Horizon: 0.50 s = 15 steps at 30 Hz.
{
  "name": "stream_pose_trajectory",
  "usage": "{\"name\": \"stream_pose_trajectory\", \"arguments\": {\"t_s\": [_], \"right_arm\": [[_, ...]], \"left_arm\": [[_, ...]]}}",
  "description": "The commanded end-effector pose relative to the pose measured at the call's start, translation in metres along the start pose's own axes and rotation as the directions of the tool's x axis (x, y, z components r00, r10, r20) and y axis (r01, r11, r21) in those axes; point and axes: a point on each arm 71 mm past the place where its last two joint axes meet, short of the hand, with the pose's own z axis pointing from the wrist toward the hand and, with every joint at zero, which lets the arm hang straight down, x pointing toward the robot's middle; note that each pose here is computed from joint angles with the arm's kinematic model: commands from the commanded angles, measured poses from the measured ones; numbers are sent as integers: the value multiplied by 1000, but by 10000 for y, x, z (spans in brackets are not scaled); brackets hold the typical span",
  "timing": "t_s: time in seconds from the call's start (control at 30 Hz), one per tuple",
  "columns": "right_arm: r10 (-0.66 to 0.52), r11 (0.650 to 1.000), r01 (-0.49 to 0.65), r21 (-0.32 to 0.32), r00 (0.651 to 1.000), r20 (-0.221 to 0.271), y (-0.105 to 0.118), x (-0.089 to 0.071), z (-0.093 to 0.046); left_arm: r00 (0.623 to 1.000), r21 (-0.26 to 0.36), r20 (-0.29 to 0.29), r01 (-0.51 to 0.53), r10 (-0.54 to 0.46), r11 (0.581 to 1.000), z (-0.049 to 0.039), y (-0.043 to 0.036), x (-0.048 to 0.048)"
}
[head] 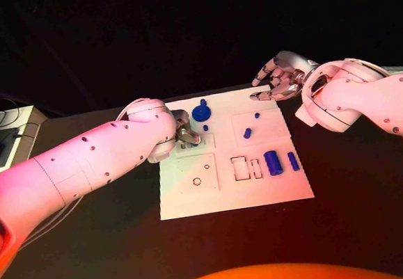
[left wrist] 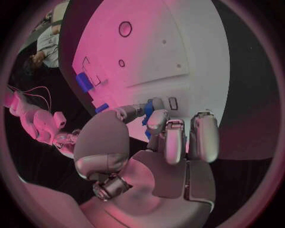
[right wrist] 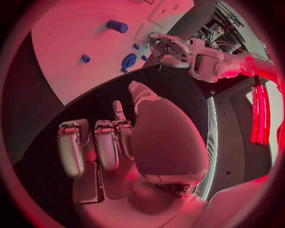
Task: Assemble the parts on the task board
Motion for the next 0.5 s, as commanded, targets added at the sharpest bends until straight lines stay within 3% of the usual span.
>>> {"name": "stream_pose_trajectory", "arguments": {"t_s": [0.03,0.5], "right_arm": [[-10,1000,10,-7,1000,-10,5,9,-2],[-11,1000,11,-6,1000,-10,2,7,-2]], "left_arm": [[998,-22,-65,-27,26,999,28,45,127],[997,-22,-71,-32,30,999,23,56,130]]}}
